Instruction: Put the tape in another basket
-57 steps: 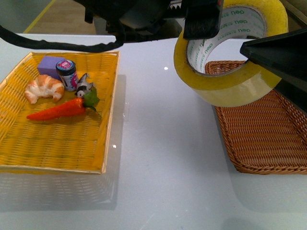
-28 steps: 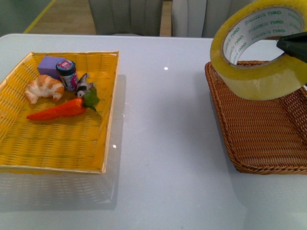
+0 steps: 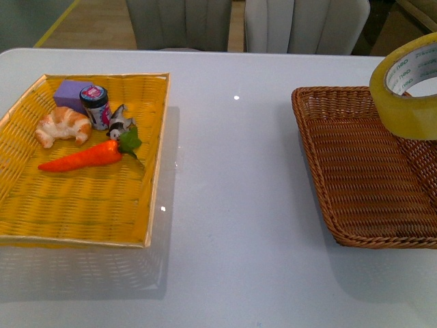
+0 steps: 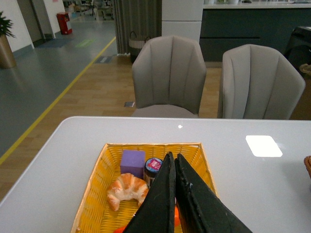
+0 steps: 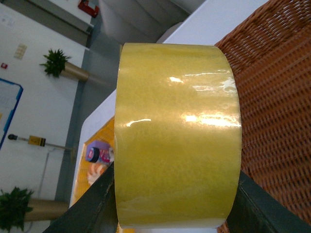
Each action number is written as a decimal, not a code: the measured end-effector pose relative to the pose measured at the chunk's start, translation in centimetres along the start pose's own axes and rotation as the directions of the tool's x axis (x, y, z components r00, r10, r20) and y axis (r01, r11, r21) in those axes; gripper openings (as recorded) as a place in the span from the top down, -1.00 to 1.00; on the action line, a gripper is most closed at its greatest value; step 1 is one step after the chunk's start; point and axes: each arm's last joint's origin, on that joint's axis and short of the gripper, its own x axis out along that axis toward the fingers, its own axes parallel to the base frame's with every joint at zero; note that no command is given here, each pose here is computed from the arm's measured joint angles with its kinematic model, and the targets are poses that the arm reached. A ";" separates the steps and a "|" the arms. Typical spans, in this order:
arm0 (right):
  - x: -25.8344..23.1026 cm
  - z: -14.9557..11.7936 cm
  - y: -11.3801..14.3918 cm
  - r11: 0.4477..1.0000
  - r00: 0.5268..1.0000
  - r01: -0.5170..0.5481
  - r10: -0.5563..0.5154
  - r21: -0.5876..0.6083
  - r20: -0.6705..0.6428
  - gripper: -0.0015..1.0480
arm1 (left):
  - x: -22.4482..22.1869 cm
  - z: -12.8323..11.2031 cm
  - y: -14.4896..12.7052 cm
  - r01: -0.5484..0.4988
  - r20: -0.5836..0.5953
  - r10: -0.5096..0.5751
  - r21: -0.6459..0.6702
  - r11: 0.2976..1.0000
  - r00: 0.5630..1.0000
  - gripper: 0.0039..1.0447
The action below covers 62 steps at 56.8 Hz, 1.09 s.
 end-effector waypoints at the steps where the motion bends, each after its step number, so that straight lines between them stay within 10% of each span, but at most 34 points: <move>1: 0.2 0.1 -0.2 1.000 1.000 0.003 -0.003 0.003 0.001 0.09 | -0.2 -0.1 0.2 0.001 0.001 -0.001 0.000 1.000 1.000 0.98; 26: 9.5 -0.4 -6.7 0.960 0.986 0.163 -0.167 0.226 0.001 0.09 | -3.8 -2.0 2.2 -0.008 0.002 0.008 0.000 1.000 1.000 0.98; 52: 13.8 -2.5 -8.2 0.936 0.975 0.221 -0.214 0.273 -0.058 0.09 | -5.9 -3.3 3.3 -0.008 0.010 0.008 0.002 1.000 1.000 0.98; 62: 12.9 -3.2 -9.1 0.923 0.962 0.274 -0.261 0.271 -0.084 -0.48 | -6.6 -3.1 3.3 -0.007 0.019 0.007 0.002 1.000 1.000 0.98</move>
